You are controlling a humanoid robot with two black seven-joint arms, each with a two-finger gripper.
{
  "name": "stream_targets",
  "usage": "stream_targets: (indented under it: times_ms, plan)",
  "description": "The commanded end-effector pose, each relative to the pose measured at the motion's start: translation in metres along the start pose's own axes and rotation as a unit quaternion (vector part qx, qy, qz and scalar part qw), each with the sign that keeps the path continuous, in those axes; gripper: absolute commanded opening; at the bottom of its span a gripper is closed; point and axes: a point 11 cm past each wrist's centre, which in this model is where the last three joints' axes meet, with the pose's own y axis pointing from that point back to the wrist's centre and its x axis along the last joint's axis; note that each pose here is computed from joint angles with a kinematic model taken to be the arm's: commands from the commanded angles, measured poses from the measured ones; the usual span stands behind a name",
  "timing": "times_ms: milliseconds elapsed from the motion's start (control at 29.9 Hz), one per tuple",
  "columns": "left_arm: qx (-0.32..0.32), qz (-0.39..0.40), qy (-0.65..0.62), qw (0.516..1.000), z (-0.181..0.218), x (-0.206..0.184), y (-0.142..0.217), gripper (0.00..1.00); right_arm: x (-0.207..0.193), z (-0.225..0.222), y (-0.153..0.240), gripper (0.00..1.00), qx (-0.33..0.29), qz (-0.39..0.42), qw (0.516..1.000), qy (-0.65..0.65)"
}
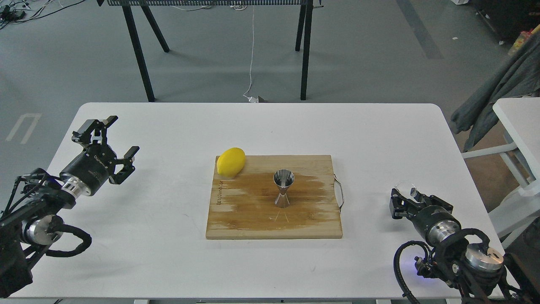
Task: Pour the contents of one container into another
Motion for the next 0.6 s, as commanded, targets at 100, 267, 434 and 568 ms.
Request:
stream_targets:
  times_ms: [100,267,434,568]
  plan:
    - [0.001,0.000,0.000,1.000,-0.0006,0.0002,0.0005,0.99,-0.0005,0.0001,0.0000,0.96,0.000,-0.001,1.000,0.000]
    - [0.001,0.000,0.000,1.000,-0.0006,0.0002,0.0005,0.99,0.0002,-0.0001,0.0003,0.96,0.001,0.000,1.000,0.000]
    - [0.000,0.000,0.000,1.000,0.0000,0.0001,0.0000,0.99,-0.0008,0.0004,0.0004,0.96,0.000,-0.001,1.000,0.000]
    - [0.000,0.000,0.000,1.000,0.0000,0.0001,0.0000,0.99,-0.0010,0.0006,0.0008,0.97,0.000,-0.002,1.000,0.000]
